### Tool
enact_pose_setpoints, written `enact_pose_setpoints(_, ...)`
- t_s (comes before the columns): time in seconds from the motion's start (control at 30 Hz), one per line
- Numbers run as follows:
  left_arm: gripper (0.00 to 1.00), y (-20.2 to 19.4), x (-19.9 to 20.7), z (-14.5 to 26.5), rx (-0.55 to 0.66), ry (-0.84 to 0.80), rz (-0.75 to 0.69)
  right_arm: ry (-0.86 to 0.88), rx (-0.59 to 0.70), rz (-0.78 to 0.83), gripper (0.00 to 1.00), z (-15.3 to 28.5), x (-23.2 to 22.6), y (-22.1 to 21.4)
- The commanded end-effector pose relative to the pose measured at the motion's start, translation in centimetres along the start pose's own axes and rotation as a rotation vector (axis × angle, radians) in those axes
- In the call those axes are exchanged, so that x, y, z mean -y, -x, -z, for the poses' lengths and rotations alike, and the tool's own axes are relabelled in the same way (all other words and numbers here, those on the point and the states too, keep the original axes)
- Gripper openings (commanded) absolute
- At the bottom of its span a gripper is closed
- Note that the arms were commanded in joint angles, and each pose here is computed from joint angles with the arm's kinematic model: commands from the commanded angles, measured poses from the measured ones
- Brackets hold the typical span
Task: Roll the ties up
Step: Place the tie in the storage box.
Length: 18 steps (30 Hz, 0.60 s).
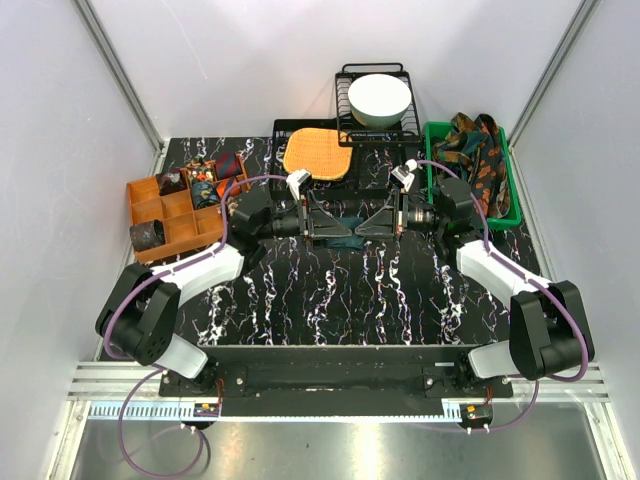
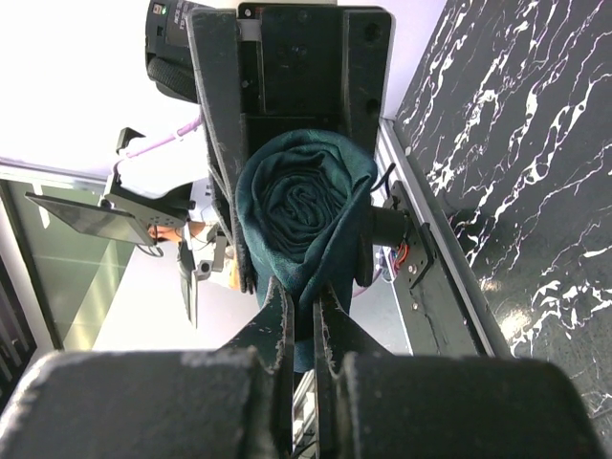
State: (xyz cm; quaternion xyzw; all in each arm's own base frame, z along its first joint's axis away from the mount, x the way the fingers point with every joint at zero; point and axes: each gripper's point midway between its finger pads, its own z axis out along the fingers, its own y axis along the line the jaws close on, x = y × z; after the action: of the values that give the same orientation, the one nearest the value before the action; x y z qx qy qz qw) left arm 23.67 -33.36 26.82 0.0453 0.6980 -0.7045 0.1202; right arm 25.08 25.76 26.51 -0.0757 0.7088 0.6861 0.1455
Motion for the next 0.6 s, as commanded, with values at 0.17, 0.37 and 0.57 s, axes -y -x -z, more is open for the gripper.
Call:
enact_pose_setpoints(0.17, 0.04, 0.9, 2.0, -0.3, 0.04, -0.056, -0.09, -0.003, -0.02, 0.057, 0.0, -0.6, -0.6, -0.5)
enact_pose_setpoints(0.37, 0.0, 1.0, 0.4, 0.0, 0.035, 0.009, -0.086, -0.008, -0.024, 0.061, 0.06, -0.6, -0.6, -0.5)
enact_pose_setpoints(0.57, 0.0, 1.2, -0.2, 0.3, 0.04, 0.027, -0.087, -0.017, -0.028, 0.068, 0.35, -0.5, -0.7, -0.5)
